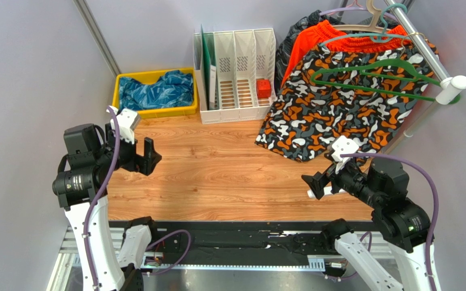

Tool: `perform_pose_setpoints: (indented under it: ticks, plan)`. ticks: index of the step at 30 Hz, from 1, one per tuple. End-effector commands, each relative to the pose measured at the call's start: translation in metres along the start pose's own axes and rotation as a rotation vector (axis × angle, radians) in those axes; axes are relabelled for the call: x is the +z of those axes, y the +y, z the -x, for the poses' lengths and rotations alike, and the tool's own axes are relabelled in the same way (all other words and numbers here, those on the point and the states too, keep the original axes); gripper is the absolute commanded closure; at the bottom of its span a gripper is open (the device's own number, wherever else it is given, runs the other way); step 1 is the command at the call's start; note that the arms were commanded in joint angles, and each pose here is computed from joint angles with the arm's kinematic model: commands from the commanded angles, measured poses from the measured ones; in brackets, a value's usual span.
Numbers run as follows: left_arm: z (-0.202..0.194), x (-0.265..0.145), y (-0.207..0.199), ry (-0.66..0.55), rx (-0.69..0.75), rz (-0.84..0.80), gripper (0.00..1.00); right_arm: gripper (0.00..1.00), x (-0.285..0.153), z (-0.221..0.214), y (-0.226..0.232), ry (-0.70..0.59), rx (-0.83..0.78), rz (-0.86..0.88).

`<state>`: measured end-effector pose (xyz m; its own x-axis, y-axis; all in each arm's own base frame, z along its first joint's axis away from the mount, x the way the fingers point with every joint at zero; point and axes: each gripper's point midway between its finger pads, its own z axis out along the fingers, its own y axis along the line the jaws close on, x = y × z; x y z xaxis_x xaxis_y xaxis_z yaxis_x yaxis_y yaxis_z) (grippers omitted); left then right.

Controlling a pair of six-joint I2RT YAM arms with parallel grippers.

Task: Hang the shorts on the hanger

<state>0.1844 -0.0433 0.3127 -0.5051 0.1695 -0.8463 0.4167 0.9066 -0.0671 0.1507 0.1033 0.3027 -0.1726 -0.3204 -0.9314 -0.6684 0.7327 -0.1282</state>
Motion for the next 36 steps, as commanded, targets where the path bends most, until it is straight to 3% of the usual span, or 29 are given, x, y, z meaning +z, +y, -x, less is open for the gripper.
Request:
perform_pose_setpoints:
  ticks: [1, 15, 24, 29, 31, 32, 34, 35, 36]
  plan:
    - [0.001, 0.003, 0.010, -0.006, 0.000, 0.045, 0.01, 0.02, -0.001, 0.008, 0.000, -0.032, -0.010, -0.001]
    - [0.004, 0.014, 0.045, 0.026, -0.153, 0.202, 0.01, 0.00, 0.003, -0.005, -0.001, 0.011, -0.035, 0.009]
    - [0.042, 0.051, 0.101, 0.044, -0.120, 0.266, 0.01, 0.00, 0.026, -0.025, -0.004, 0.178, -0.033, 0.069]
    - [0.087, 0.096, 0.157, 0.043, -0.139, 0.318, 0.01, 0.00, 0.042, -0.034, -0.007, 0.260, -0.062, 0.123]
    - [0.082, 0.136, 0.179, 0.118, -0.150, 0.281, 0.01, 0.00, 0.048, -0.032, -0.006, 0.254, -0.091, 0.151]
    - [0.101, 0.139, 0.188, 0.088, -0.124, 0.288, 0.01, 0.00, 0.050, -0.032, -0.007, 0.254, -0.093, 0.155]
    - [0.090, 0.184, 0.203, 0.175, -0.101, 0.249, 0.01, 0.00, 0.058, -0.031, -0.010, 0.255, -0.101, 0.159]
    - [0.108, 0.188, 0.213, 0.153, -0.060, 0.282, 0.01, 0.00, 0.060, -0.032, -0.011, 0.261, -0.100, 0.159]
    - [0.092, 0.221, 0.222, 0.218, -0.045, 0.272, 0.01, 0.00, 0.066, -0.034, -0.013, 0.275, -0.094, 0.163]
